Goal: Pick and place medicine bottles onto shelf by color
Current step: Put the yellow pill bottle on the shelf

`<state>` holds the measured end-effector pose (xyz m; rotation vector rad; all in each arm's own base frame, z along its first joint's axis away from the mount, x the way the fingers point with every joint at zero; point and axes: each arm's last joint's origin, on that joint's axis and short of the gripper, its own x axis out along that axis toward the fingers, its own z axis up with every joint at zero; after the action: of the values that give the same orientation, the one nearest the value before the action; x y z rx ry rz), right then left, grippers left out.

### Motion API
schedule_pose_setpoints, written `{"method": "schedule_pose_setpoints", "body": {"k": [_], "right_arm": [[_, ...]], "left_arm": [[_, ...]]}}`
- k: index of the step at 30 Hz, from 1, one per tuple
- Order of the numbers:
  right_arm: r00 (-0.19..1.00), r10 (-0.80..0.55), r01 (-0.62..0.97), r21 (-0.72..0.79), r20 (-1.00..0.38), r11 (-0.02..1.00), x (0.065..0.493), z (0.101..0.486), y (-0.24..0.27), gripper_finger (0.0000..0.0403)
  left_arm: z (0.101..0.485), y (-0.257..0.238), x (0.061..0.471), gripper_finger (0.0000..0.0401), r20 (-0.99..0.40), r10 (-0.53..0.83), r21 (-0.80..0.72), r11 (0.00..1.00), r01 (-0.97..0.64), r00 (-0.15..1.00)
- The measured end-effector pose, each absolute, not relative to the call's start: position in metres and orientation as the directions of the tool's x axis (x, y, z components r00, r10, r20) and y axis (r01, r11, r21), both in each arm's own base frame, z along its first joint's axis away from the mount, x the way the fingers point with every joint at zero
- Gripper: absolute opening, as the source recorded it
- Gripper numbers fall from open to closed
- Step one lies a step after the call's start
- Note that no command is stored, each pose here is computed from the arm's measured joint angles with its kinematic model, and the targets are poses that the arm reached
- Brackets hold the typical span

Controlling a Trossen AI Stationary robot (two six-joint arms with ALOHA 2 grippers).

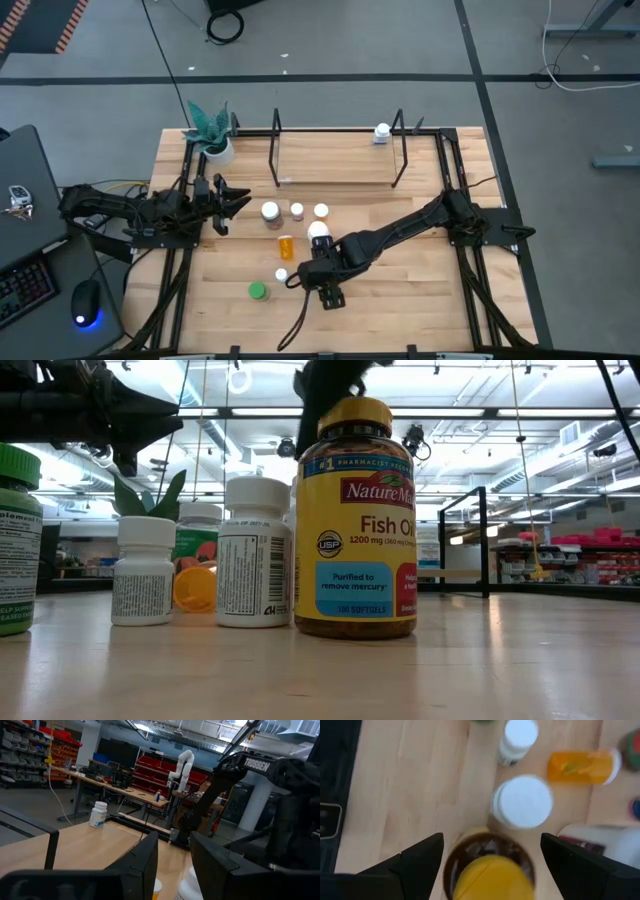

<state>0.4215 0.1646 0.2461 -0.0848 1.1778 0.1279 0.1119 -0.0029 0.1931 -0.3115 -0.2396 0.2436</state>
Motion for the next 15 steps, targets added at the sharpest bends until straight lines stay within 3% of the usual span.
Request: {"method": "schedule_pose_setpoints", "body": {"k": [9, 15], "right_arm": [[0.327, 0.038, -0.072, 0.015, -0.944, 0.997, 0.4170, 0.2388, 0.1627, 0.0340], [0.301, 0.031, -0.070, 0.011, -0.953, 0.998, 0.4142, 0.2388, 0.1615, 0.0314]], "left_arm": [[0.1931, -0.0029, 0.1119, 0.0121, 0.194, 0.272, -0.371, 0.910, -0.186, 0.943], [0.1931, -0.0029, 0.1119, 0.0121, 0.194, 0.272, -0.374, 0.909, -0.185, 0.943]]}}
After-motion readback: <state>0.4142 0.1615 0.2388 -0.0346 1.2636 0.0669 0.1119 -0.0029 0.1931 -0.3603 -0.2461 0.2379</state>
